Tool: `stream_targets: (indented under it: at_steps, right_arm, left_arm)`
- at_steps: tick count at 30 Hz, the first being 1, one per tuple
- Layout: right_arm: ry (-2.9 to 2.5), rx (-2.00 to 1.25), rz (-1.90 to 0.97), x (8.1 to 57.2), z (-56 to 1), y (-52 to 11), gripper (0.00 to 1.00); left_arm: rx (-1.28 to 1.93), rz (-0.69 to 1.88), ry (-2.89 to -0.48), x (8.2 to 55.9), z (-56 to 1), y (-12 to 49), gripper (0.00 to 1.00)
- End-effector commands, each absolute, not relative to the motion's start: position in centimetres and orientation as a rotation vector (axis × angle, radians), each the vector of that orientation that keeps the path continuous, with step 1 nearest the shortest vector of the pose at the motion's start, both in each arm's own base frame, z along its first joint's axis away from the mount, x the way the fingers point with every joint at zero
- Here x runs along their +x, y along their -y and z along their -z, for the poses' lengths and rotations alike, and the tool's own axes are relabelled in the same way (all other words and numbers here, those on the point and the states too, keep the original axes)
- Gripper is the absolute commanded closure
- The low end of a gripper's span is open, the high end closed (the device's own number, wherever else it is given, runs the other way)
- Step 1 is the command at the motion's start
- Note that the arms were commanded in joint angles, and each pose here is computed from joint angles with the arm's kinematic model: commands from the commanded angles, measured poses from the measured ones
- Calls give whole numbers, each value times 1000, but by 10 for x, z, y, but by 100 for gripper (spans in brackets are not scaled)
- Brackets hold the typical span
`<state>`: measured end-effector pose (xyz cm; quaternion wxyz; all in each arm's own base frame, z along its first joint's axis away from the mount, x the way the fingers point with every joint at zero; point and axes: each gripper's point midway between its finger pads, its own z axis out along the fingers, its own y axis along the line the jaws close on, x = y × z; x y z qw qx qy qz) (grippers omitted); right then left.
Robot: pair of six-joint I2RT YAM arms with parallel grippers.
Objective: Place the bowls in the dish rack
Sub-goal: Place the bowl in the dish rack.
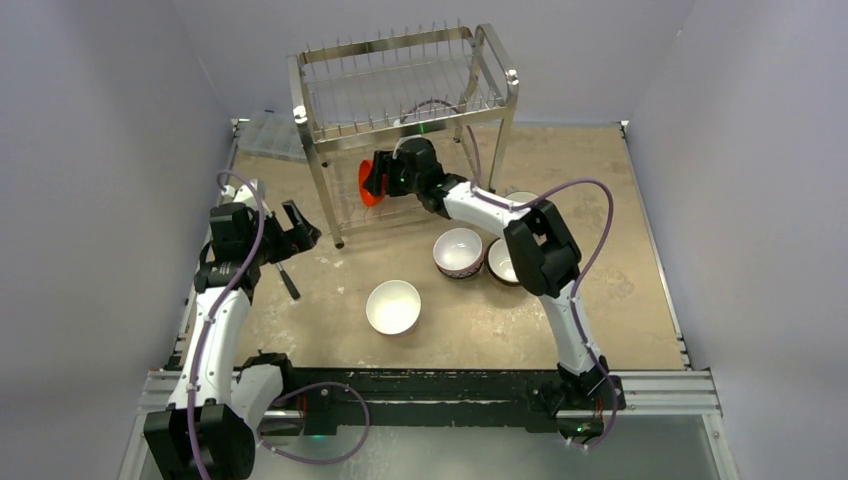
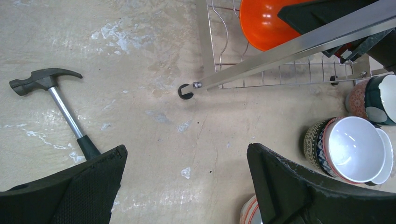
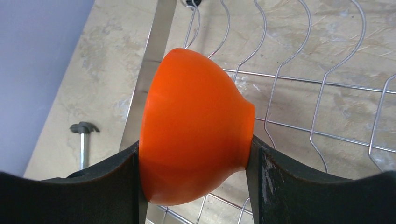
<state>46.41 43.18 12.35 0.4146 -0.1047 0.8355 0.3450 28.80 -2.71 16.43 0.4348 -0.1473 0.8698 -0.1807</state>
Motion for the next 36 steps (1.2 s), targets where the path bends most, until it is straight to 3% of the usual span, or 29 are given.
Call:
stream_targets:
  at_steps: [1, 17, 25, 27, 31, 36]
  right_arm:
    - [-2045, -317, -730, 466, -145, -440, 100]
    - [-2079, -438, -442, 437, -120, -454, 100]
    - [-2107, -522, -493, 423, -109, -473, 100]
    - [-2114, -535, -516, 421, -109, -479, 90]
    - [-2119, -547, -578, 415, -117, -486, 57]
    - [-2111, -548, -668, 398, -136, -484, 30]
  left_arm:
    - [-321, 465, -2106, 294, -177, 28, 1]
    - [-318, 468, -2099, 294, -178, 29, 1]
    - [-313, 471, -2092, 293, -180, 29, 1]
    - [-312, 471, -2089, 293, -181, 29, 1]
    - [-311, 470, -2085, 293, -182, 29, 1]
    - [-309, 474, -2086, 293, -182, 30, 1]
